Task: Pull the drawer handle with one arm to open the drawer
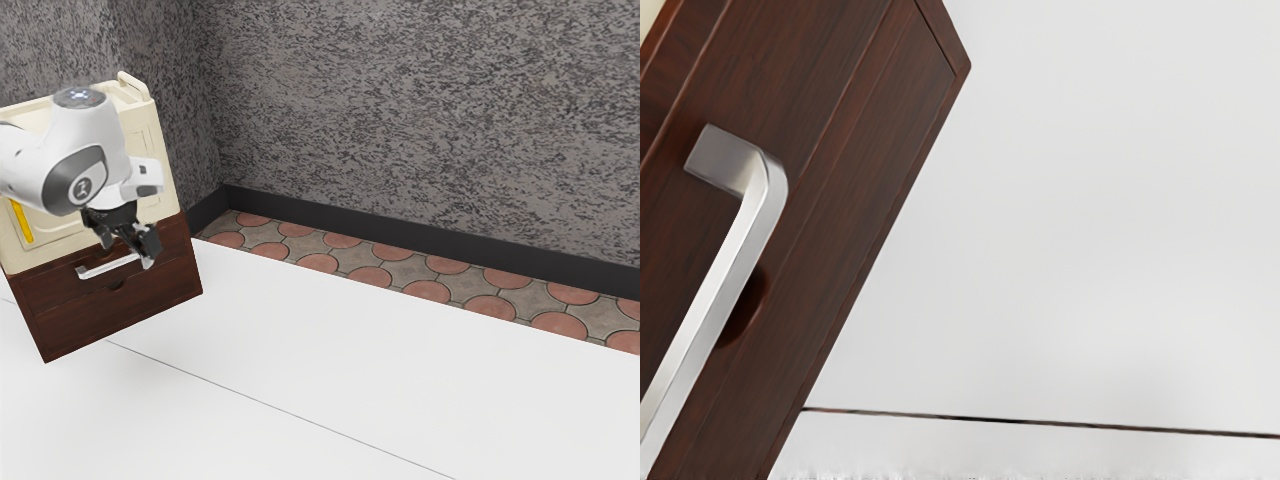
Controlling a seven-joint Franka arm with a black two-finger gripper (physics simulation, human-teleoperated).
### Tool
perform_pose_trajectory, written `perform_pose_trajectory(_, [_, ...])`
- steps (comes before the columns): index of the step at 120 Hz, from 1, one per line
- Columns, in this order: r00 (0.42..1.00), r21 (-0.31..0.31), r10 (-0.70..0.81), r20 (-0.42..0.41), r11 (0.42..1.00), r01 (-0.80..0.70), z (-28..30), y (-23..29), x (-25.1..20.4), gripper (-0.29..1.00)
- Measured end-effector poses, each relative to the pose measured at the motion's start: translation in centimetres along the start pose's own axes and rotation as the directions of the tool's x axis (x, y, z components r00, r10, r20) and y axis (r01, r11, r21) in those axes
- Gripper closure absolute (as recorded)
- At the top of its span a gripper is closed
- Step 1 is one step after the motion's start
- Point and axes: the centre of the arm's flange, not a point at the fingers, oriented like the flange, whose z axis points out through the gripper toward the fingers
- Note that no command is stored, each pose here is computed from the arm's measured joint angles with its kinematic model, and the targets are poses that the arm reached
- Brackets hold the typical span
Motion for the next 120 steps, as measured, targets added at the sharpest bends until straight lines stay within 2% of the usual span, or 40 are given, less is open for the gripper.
perform_pose_trajectory(20, [0.999, 0.02, 0.001, 0.038, 1.0, -0.002, 3.7, -1.4, 0.1, 0.0])
perform_pose_trajectory(45, [0.999, 0.083, 0.032, 0.041, 0.996, -0.035, 5.7, -3.4, 0.1, 0.0])
perform_pose_trajectory(80, [0.988, 0.127, 0.15, 0.024, 0.98, -0.152, 5.9, -0.3, 1.6, 0.0])
perform_pose_trajectory(120, [0.984, 0.146, 0.171, 0.042, 0.974, -0.176, 7.7, -0.8, 2.4, 0.0])
